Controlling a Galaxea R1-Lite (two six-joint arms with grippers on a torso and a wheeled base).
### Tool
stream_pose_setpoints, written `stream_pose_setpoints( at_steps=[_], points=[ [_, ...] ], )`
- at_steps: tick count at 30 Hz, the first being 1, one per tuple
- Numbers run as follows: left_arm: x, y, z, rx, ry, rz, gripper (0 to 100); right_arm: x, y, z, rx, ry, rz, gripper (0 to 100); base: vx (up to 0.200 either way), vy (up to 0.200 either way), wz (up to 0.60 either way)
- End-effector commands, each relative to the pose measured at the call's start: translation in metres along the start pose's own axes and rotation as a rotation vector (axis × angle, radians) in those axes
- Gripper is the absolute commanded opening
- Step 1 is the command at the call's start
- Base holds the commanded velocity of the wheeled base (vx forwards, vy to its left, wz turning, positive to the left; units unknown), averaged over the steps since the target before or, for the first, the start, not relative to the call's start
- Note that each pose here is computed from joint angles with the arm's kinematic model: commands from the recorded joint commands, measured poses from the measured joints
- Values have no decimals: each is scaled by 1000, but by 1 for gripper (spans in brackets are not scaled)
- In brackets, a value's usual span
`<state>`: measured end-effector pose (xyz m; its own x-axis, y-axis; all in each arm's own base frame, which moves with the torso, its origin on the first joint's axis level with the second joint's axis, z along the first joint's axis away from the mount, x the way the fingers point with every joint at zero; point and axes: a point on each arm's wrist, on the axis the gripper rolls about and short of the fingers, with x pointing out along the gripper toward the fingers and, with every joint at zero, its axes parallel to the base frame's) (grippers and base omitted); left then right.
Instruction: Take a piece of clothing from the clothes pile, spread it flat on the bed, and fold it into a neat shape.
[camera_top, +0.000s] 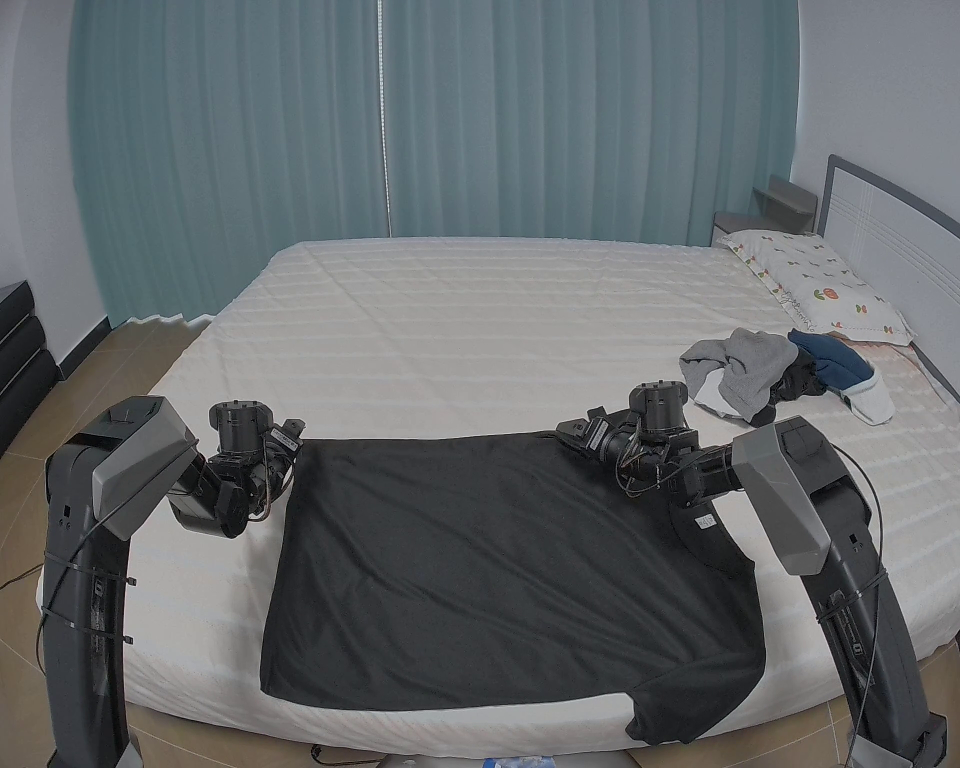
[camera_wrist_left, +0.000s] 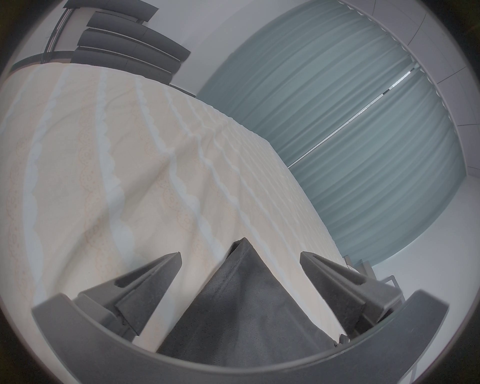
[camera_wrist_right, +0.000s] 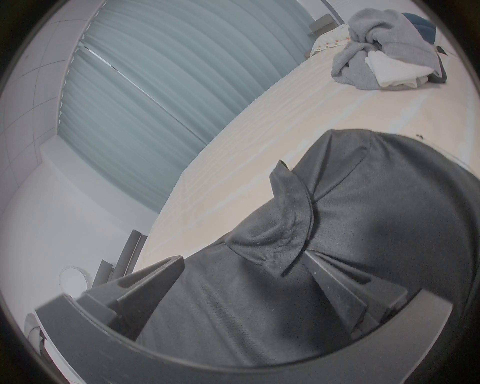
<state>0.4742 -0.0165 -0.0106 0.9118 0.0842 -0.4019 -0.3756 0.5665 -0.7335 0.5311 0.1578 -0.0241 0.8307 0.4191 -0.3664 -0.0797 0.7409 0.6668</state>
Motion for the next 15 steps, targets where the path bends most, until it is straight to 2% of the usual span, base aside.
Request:
stream_pose_setpoints(
  at_steps=[1,5,6,7,8,11,15],
  points=[
    [0,-1,0,1,-1,-1,100,9,-16,-13,-16,-19,21,100,0,0,0],
    [0,-1,0,1,0,-2,100,8,-16,-8,-20,-50,38,100,0,0,0],
    [-1,0,-1,1,2,1,100,4,-11,6,-34,-106,76,100,0,0,0],
    [-1,0,-1,1,2,1,100,3,-11,7,-34,-110,78,100,0,0,0],
    [-2,1,-3,3,8,4,100,-2,-4,20,-42,-150,104,100,0,0,0],
    [-2,1,-3,4,7,7,100,-10,5,36,-50,-182,143,100,0,0,0],
    [-2,1,-3,4,8,8,100,-11,6,39,-53,-195,147,100,0,0,0]
  ],
)
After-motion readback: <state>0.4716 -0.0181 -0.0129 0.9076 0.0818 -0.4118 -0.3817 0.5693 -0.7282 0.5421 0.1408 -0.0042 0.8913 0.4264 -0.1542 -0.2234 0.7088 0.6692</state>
